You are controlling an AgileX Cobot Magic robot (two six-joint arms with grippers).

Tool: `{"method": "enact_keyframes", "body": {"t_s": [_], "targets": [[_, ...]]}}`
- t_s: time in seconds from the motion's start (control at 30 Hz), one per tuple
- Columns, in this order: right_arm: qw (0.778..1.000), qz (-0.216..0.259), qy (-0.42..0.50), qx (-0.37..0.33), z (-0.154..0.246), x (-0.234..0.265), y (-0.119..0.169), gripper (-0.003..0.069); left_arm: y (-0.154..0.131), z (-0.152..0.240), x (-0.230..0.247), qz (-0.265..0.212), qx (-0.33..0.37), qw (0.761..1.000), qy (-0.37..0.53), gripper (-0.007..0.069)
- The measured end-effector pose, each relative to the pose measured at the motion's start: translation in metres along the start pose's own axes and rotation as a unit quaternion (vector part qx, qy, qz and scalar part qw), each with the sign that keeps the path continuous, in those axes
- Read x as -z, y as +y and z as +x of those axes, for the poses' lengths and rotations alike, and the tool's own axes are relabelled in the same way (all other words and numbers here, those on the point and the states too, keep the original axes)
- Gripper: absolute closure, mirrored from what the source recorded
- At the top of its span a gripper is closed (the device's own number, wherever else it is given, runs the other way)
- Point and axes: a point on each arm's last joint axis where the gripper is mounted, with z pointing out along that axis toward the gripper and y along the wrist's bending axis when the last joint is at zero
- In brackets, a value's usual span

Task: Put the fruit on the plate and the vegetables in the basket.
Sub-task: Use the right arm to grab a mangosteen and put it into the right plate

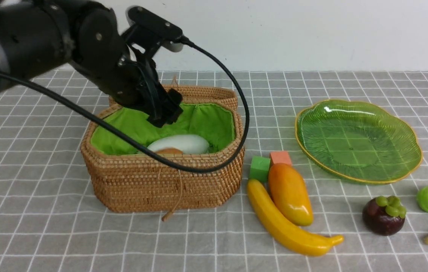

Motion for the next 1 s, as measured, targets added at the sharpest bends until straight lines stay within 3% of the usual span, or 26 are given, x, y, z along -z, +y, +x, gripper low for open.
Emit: {"method": "enact_keyframes", "body": {"t_s": [0.07,0.1,0.37,0.5,0.7,0.73,0.87,1.0], "targets": [[1.0,0.0,0.0,0.0,0.0,0.0,0.0,0.0417,0.001,0.001,0.015,-0.001,0.001,1.0,0.003,0.0046],[1.0,0.0,0.0,0.0,0.0,0.0,0.0,0.0417,0.004,0.003,0.049,-0.005,0.004,1.0,-0.004,0.0115],[1.0,0.0,0.0,0.0,0.0,0.0,0.0,0.0417,0.01,0.047,0.197,-0.033,0.031,0.999,-0.018,0.0461],[1.0,0.0,0.0,0.0,0.0,0.0,0.0,0.0417,0.008,0.082,0.257,-0.057,0.103,0.989,-0.084,0.0638],[1.0,0.0,0.0,0.0,0.0,0.0,0.0,0.0417,-0.006,0.154,0.292,-0.059,0.155,0.978,-0.13,0.0638],[1.0,0.0,0.0,0.0,0.0,0.0,0.0,0.0417,-0.014,0.184,0.289,-0.055,0.171,0.975,-0.128,0.0638],[1.0,0.0,0.0,0.0,0.0,0.0,0.0,0.0417,-0.028,0.231,0.281,-0.042,0.204,0.967,-0.145,0.0638],[1.0,0.0,0.0,0.0,0.0,0.0,0.0,0.0417,-0.045,0.279,0.255,-0.015,0.252,0.938,-0.24,0.0638]]}}
